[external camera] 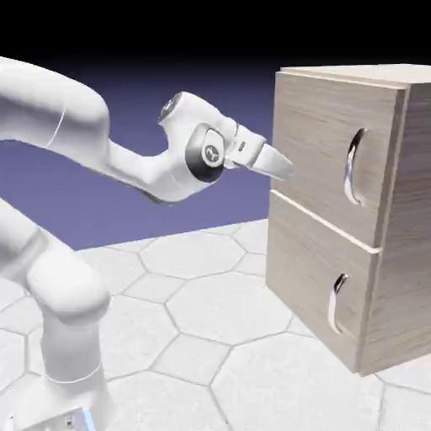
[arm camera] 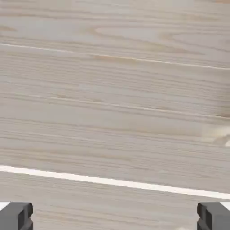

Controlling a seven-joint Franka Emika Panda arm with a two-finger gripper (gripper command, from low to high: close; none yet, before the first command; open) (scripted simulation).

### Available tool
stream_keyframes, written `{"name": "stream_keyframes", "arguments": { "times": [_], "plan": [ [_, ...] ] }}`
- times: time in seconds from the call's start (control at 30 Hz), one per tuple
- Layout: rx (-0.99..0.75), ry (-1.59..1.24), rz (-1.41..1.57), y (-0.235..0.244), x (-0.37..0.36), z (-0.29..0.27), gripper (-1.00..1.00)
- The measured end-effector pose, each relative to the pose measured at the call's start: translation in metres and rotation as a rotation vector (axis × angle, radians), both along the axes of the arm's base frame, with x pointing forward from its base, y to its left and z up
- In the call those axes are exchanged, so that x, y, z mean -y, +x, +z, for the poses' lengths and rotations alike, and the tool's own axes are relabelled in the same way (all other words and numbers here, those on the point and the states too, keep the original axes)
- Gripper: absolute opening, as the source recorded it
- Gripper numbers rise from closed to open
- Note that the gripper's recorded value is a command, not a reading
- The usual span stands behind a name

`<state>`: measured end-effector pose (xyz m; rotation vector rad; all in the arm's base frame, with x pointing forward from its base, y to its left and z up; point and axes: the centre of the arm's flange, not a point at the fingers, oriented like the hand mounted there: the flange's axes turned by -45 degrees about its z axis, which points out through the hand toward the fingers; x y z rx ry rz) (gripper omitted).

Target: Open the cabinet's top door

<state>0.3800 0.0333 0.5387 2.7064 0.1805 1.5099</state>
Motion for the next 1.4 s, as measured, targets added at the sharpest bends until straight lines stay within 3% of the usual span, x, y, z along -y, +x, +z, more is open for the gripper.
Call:
{"name": "stream_keyframes", "arguments": {
  "times": [0.7,1.4],
  "plan": [
    [0.265,0.021,-0.029,0.0,0.037,0.015,1.0],
    [0.53,0.113,-0.018,0.044,0.106,-0.029,1.0]
  ]
}}
